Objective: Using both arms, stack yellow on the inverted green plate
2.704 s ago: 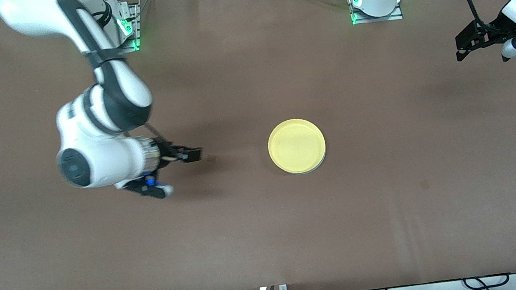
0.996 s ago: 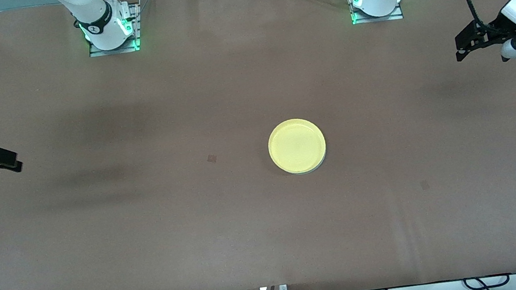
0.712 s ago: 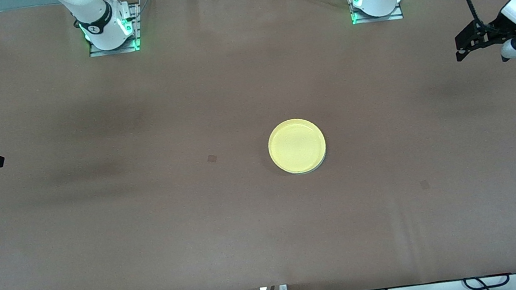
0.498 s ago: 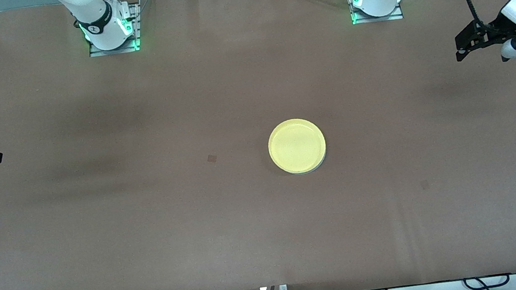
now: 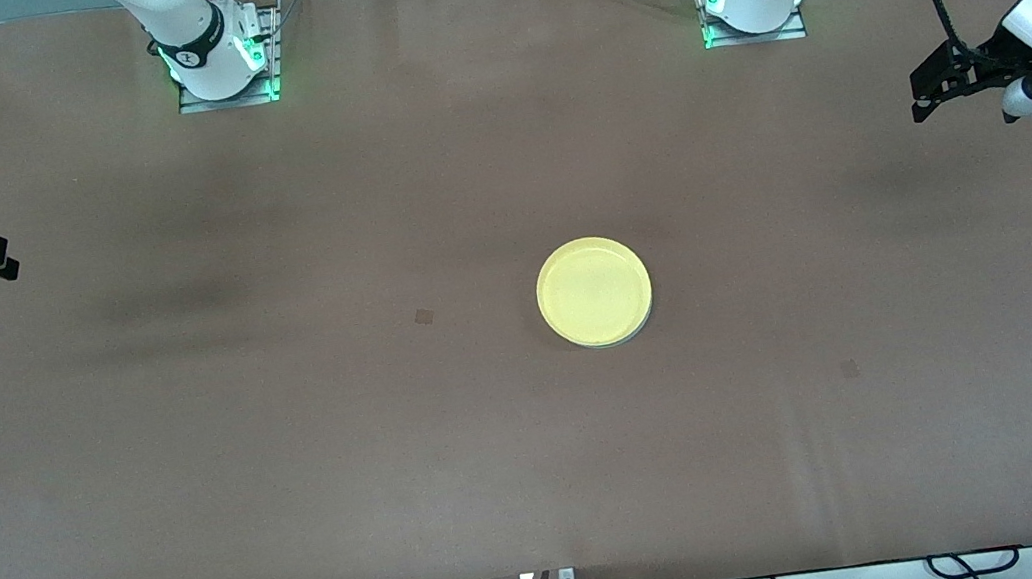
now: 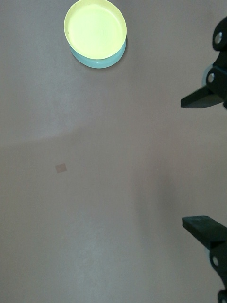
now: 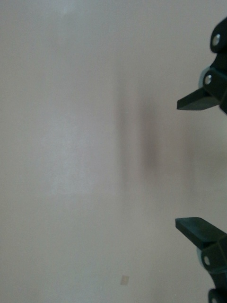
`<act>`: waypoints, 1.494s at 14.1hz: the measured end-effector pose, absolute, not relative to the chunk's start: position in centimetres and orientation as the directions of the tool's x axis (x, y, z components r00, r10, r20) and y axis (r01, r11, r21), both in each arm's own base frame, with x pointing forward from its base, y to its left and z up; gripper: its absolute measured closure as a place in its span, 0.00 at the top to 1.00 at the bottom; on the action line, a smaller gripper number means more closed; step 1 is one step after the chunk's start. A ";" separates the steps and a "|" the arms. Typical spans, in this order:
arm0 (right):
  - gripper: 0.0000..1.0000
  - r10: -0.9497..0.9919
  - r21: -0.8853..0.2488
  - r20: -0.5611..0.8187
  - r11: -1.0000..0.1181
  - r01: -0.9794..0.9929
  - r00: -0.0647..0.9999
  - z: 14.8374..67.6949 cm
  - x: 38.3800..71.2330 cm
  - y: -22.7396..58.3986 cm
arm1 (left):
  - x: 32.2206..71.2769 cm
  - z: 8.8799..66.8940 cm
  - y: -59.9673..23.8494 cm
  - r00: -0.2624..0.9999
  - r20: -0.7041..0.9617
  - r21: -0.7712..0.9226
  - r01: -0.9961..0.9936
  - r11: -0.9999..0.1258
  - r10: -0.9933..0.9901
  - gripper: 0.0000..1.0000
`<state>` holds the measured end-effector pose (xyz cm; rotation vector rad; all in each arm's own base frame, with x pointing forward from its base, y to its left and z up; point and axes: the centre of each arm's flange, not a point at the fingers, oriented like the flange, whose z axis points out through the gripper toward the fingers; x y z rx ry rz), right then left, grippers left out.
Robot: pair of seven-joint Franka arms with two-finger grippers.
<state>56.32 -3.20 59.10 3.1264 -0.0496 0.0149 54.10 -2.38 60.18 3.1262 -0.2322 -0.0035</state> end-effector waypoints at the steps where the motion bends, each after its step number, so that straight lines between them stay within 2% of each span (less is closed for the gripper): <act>1: 1.00 -0.030 0.013 0.005 -0.999 -0.030 1.000 58.9 55.7 -3.1 | 54.1 60.2 -2.4 0.989 -0.002 0.007 -0.148 -0.989 -0.148 1.00; 5: 1.00 -0.021 0.012 -0.003 -1.000 -0.021 1.000 58.6 54.6 -2.6 | 54.1 60.2 -2.4 0.989 -0.002 0.007 -0.148 -0.989 -0.148 1.00; 21: 1.00 -0.015 0.016 -0.001 -1.000 -0.015 1.000 58.5 54.5 -2.4 | 54.1 60.1 -2.4 0.989 -0.002 0.007 -0.148 -0.989 -0.148 1.00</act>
